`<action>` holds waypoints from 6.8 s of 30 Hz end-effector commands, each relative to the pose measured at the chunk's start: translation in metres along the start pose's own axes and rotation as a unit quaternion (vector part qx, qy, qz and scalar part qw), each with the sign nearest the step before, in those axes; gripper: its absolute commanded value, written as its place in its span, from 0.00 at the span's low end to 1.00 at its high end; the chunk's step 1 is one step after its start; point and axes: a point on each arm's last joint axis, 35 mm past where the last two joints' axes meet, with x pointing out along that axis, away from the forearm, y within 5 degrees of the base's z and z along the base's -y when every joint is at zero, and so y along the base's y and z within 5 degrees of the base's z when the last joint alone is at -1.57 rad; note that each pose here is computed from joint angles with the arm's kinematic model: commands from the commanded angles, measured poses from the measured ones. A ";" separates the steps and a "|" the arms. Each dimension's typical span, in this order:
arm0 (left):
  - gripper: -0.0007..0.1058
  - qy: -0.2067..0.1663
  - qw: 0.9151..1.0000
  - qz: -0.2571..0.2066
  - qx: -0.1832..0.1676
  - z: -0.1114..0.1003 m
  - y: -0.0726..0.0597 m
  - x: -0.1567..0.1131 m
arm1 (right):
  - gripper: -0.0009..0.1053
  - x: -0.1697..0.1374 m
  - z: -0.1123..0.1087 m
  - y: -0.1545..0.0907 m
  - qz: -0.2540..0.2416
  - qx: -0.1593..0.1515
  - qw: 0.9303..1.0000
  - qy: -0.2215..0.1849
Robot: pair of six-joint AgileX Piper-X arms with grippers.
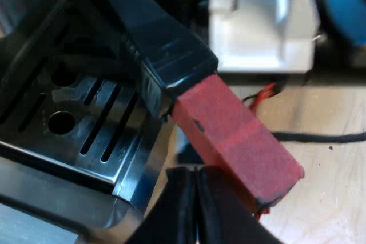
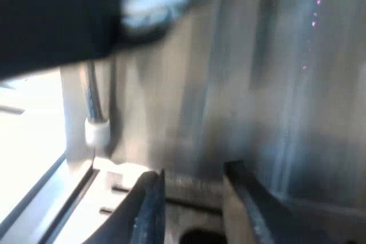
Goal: Put the handle in the coffee machine
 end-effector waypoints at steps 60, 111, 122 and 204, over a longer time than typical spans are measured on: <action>0.01 0.110 0.982 0.138 -0.061 0.044 -0.041 0.049 | 0.28 -0.200 0.087 -0.158 0.279 0.006 0.960 -0.022; 0.01 0.034 0.983 0.181 0.003 0.087 -0.079 0.053 | 0.29 -0.239 0.076 -0.201 0.290 0.036 0.956 0.014; 0.07 -0.048 0.954 0.293 -0.044 0.076 -0.061 -0.024 | 0.69 -0.234 0.073 -0.198 0.258 0.048 0.964 0.036; 0.98 -0.285 0.872 0.395 -0.053 -0.045 -0.259 -0.111 | 0.69 -0.365 0.027 -0.296 -0.065 0.087 0.990 0.088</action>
